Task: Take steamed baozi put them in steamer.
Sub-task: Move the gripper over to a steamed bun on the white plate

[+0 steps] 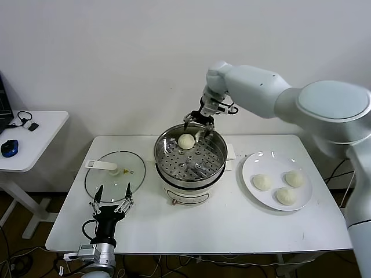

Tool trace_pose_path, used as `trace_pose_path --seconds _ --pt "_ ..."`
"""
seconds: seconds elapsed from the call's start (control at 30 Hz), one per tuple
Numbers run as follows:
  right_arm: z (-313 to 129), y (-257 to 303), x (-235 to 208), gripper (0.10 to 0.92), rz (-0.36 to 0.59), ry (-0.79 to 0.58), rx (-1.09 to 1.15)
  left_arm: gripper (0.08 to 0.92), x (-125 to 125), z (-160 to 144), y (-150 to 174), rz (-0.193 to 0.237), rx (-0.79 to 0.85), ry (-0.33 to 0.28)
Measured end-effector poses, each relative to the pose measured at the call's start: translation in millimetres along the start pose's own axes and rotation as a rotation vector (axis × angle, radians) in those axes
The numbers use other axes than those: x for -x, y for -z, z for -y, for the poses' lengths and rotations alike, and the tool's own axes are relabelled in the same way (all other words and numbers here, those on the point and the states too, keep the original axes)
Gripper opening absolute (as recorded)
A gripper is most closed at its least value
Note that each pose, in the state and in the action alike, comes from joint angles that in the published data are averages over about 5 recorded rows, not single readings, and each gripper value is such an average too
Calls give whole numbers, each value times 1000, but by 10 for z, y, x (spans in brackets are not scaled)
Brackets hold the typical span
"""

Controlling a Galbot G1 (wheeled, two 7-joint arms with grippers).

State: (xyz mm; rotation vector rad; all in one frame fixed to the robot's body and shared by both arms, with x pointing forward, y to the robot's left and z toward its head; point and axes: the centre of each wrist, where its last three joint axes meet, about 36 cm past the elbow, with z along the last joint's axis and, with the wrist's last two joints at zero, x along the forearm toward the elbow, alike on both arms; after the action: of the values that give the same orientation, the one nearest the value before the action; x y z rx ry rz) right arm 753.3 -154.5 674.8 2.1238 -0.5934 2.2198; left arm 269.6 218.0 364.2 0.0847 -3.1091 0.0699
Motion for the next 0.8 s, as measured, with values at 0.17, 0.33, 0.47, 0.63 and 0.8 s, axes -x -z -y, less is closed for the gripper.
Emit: trace_pose_path --seconds 0.17,0.33,0.47,0.63,0.8 --pt "-357 49 -211 823 13 21 73 823 -20 16 4 0 -2 -5" --pt "-730 136 -331 823 -35 30 257 823 -39 14 12 1 -4 -4" --pt "-1018 244 -307 823 -113 37 476 823 -44 15 21 3 -8 -4" --pt "-1366 378 -203 823 -213 68 751 823 -45 22 24 4 -12 -6" --pt "-1676 468 -87 823 -275 108 963 823 -45 15 22 3 -13 -5"
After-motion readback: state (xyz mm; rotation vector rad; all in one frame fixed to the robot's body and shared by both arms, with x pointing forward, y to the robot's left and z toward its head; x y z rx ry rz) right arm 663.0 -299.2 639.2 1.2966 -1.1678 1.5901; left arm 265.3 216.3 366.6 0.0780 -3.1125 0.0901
